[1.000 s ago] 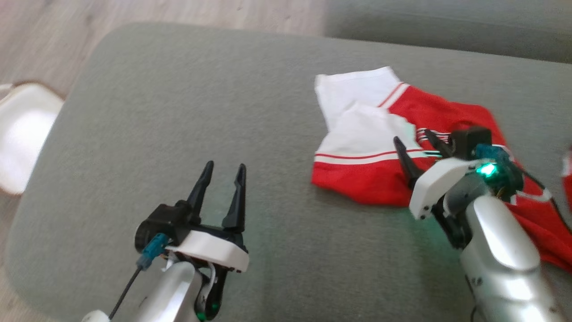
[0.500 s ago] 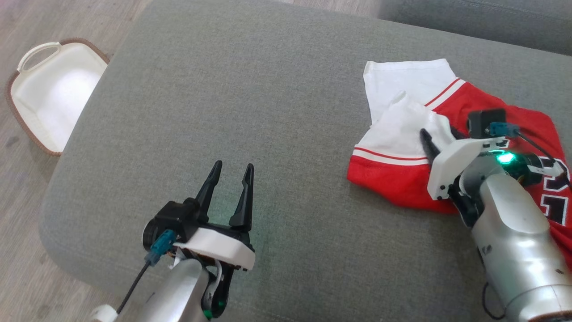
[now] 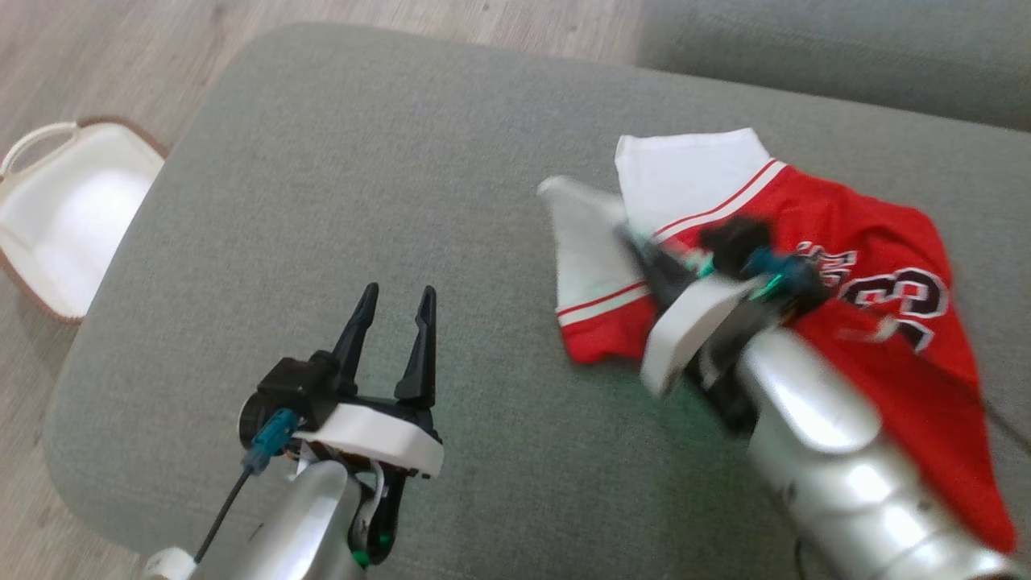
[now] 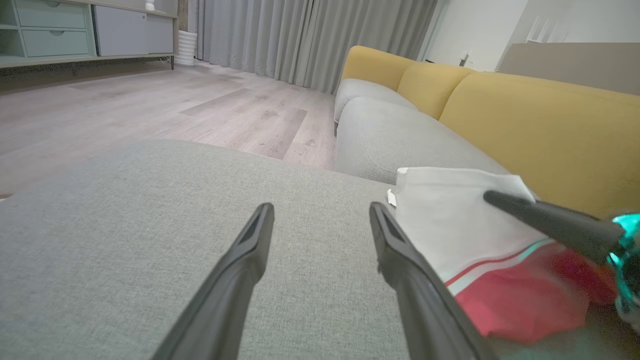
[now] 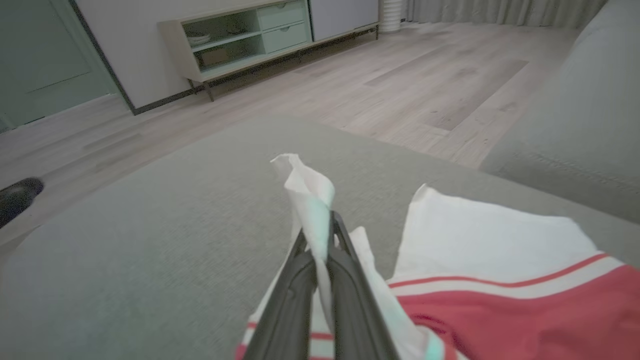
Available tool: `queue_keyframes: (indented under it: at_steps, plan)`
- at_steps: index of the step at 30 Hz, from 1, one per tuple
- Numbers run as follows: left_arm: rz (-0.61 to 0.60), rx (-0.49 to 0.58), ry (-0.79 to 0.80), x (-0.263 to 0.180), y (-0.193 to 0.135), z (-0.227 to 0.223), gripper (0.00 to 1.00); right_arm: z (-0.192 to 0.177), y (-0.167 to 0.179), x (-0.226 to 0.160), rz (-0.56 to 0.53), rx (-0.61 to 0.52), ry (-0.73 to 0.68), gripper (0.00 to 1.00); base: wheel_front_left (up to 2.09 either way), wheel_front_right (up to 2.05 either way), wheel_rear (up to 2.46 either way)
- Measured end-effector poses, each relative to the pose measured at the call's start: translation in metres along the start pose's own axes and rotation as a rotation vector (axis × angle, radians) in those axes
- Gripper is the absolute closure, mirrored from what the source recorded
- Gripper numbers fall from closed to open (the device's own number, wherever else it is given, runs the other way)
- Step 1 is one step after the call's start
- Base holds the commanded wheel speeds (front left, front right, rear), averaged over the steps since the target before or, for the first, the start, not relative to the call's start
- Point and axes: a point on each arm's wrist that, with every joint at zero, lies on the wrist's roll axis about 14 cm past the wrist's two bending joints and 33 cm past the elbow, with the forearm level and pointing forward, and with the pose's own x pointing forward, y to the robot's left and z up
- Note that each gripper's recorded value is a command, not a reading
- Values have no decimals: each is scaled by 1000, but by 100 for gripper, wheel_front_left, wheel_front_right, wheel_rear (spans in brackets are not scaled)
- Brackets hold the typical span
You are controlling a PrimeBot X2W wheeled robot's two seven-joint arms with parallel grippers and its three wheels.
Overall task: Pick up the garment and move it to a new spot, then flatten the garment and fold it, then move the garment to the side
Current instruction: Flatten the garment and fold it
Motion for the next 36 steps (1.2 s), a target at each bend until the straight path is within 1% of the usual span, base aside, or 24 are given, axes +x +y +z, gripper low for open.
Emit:
queue_keyframes:
  at_steps: [4, 8, 9, 10, 11, 12, 16, 18, 20, 23, 26, 28, 30, 33, 36]
  plan:
    - [-8, 7, -15, -4, -1, 5, 0, -27, 46, -21, 114, 3, 71, 100, 0, 0, 0]
    - [-10, 12, -23, -11, -1, 6, 0, -48, 75, -43, 200, -14, 130, 100, 0, 0, 0]
    - [-12, 14, -25, -12, -2, 6, 0, -51, 81, -47, 224, -28, 140, 90, 0, 0, 0]
    - [-13, 16, -28, -13, -2, 7, 0, -54, 86, -52, 242, -37, 155, 51, 0, 0, 0]
    - [-15, 18, -32, -14, -2, 9, 0, -57, 91, -56, 258, -48, 168, 9, 0, 0, 0]
    - [-17, 21, -36, -15, -2, 10, 0, -60, 95, -60, 273, -58, 178, 0, 0, 0, 0]
    - [-24, 30, -34, -19, -3, 9, 0, -76, 109, -77, 314, -49, 233, 0, 0, 0, 0]
    - [-28, 34, -31, -20, -5, 8, 0, -75, 108, -81, 308, -39, 227, 0, 0, 0, 0]
    - [-42, 37, -27, -19, -9, 8, 0, -68, 101, -83, 283, -29, 193, 0, 0, 0, 0]
    - [-62, 41, -31, -17, -15, 9, 0, -47, 78, -84, 206, -1, 106, 0, 0, 0, 0]
    - [-92, 44, -31, -16, -24, 9, 0, -20, 38, -89, 83, 20, -8, 0, 0, 0, 0]
    - [-106, 47, -30, -15, -30, 8, 0, -3, 3, -99, -27, 12, -85, 0, 0, 0, 0]
    - [-119, 47, -25, -14, -35, 7, 0, 5, -31, -118, -153, 22, -152, 0, 0, 0, 0]
    - [-143, 43, -20, -14, -44, 4, 0, -8, -73, -155, -342, 57, -188, 0, 0, 0, 0]
    - [-166, 38, -8, -14, -52, 0, 0, -28, -91, -189, -487, 100, -197, 0, 0, 0, 0]
